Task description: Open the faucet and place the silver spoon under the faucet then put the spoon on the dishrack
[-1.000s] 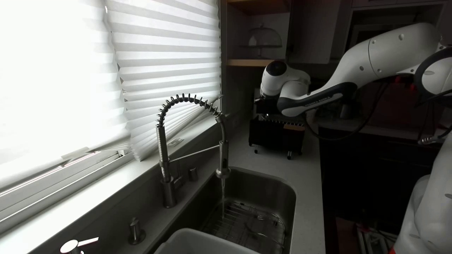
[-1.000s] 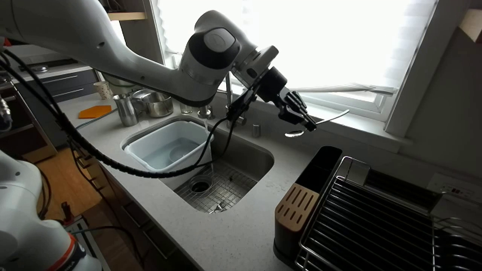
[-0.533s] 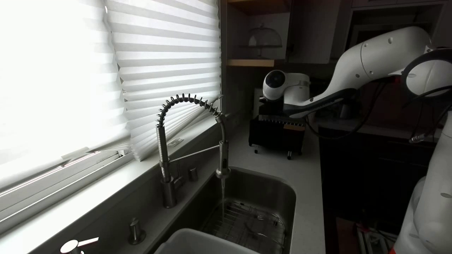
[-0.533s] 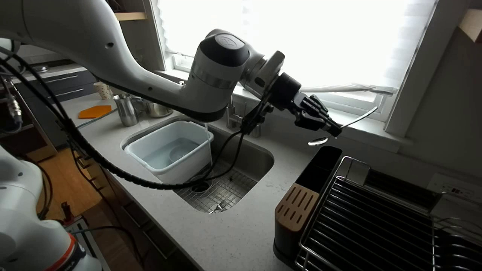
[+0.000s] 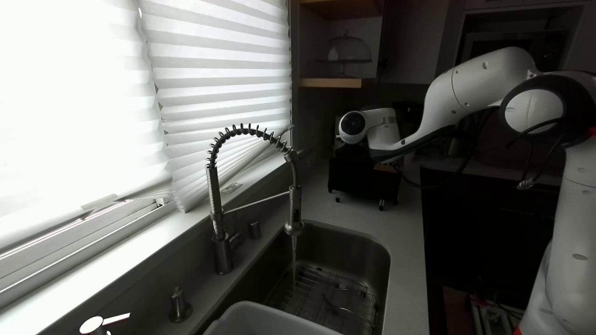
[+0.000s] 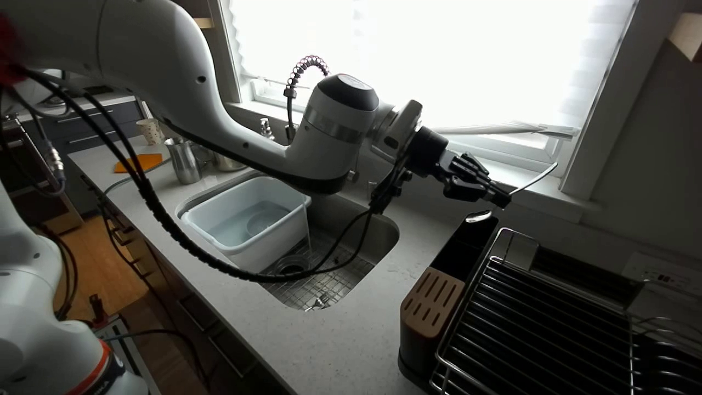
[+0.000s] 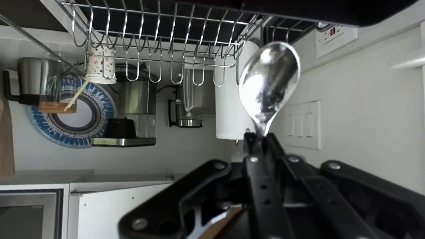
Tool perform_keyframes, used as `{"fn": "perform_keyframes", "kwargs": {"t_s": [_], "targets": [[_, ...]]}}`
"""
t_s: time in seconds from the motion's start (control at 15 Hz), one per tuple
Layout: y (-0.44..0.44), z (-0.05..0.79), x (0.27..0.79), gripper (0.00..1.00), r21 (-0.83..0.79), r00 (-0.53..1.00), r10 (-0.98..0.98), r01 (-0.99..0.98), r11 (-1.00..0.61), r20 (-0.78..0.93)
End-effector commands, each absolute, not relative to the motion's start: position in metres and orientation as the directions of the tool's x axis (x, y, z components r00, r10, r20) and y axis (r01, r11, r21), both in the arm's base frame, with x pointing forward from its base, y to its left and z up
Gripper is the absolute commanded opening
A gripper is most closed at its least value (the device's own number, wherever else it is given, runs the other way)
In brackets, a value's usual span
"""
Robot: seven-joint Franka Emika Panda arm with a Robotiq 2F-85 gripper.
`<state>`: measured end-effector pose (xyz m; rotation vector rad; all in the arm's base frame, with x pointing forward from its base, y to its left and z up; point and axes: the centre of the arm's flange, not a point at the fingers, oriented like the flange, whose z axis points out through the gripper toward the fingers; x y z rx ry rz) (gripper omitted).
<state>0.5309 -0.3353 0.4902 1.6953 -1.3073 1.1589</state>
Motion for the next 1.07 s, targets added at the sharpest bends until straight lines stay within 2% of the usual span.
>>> {"fn": "perform_keyframes", "kwargs": {"t_s": [0.0,1.0], "targets": [[-0.339,0.473,0.548,0.02,-0.016,0.064,-0.301,-0.966,-0.258,0.951],[-0.316,0.404,0.581,0.02,0.061,0.114,-0.186,-0.961,-0.269,0.976]]}}
